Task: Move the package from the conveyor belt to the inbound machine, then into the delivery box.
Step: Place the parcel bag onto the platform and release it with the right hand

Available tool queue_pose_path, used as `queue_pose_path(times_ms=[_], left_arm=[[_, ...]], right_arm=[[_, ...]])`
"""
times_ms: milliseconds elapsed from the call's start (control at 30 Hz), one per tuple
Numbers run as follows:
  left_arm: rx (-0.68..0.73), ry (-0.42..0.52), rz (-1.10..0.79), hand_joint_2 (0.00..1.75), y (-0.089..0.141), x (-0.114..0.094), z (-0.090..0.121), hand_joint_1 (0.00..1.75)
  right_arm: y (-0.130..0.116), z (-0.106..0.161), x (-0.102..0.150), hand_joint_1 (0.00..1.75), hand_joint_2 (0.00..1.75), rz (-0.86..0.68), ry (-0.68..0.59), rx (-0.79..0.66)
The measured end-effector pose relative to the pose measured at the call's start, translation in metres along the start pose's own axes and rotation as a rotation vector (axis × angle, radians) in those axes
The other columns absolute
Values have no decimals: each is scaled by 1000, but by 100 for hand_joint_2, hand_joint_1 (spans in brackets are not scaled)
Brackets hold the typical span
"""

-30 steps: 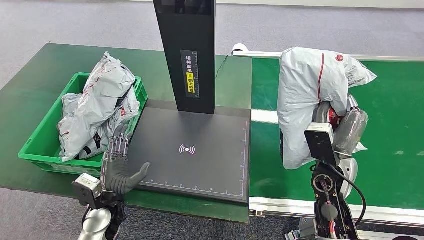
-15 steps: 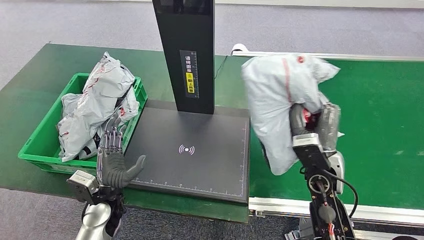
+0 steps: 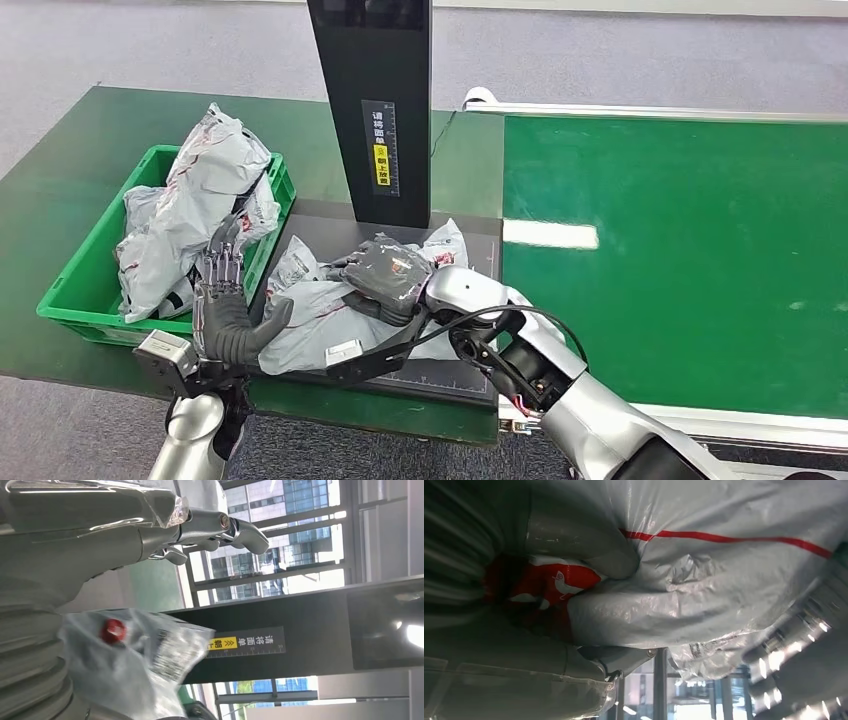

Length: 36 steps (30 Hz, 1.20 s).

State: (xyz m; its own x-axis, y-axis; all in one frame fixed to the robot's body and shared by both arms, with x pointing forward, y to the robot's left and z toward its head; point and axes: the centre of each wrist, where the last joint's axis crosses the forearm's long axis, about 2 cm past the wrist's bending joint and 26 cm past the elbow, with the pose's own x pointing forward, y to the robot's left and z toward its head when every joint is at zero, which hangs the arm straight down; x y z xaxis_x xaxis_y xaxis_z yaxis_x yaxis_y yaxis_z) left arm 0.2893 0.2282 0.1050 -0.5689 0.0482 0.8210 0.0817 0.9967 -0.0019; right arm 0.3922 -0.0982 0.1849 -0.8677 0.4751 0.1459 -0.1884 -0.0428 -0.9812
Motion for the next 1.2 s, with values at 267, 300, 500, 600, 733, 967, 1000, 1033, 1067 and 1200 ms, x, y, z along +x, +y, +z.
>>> queue_pose_path(times_ms=[267,300,500,600,733,967,1000,1033,1067,1200], left_arm=[[-17,8,3,175,0,0,1,0],[-19,9,3,175,0,0,2,0],[-30,15,8,175,-1,-1,3,0],[-39,19,11,175,-3,-1,1,0],[-62,21,21,175,-9,-3,-3,0],[-92,27,39,175,-17,-6,-9,0],[-97,27,42,175,-18,-7,-10,0],[-102,26,46,175,-19,-7,-13,0],[-107,24,49,175,-21,-7,-15,0],[-121,15,61,175,-26,-9,-23,0]], right_arm=[[9,-9,3,175,175,204,118,26],[12,-9,3,175,175,219,146,31],[31,-5,-5,175,175,226,292,-1],[36,-1,-10,175,175,193,343,-4],[41,4,-16,169,175,154,402,-15],[44,10,-23,0,175,109,442,-113],[44,11,-24,0,175,103,439,-135],[44,12,-25,0,175,95,434,-160],[44,13,-26,0,175,88,430,-187],[43,17,-29,0,175,52,414,-306]])
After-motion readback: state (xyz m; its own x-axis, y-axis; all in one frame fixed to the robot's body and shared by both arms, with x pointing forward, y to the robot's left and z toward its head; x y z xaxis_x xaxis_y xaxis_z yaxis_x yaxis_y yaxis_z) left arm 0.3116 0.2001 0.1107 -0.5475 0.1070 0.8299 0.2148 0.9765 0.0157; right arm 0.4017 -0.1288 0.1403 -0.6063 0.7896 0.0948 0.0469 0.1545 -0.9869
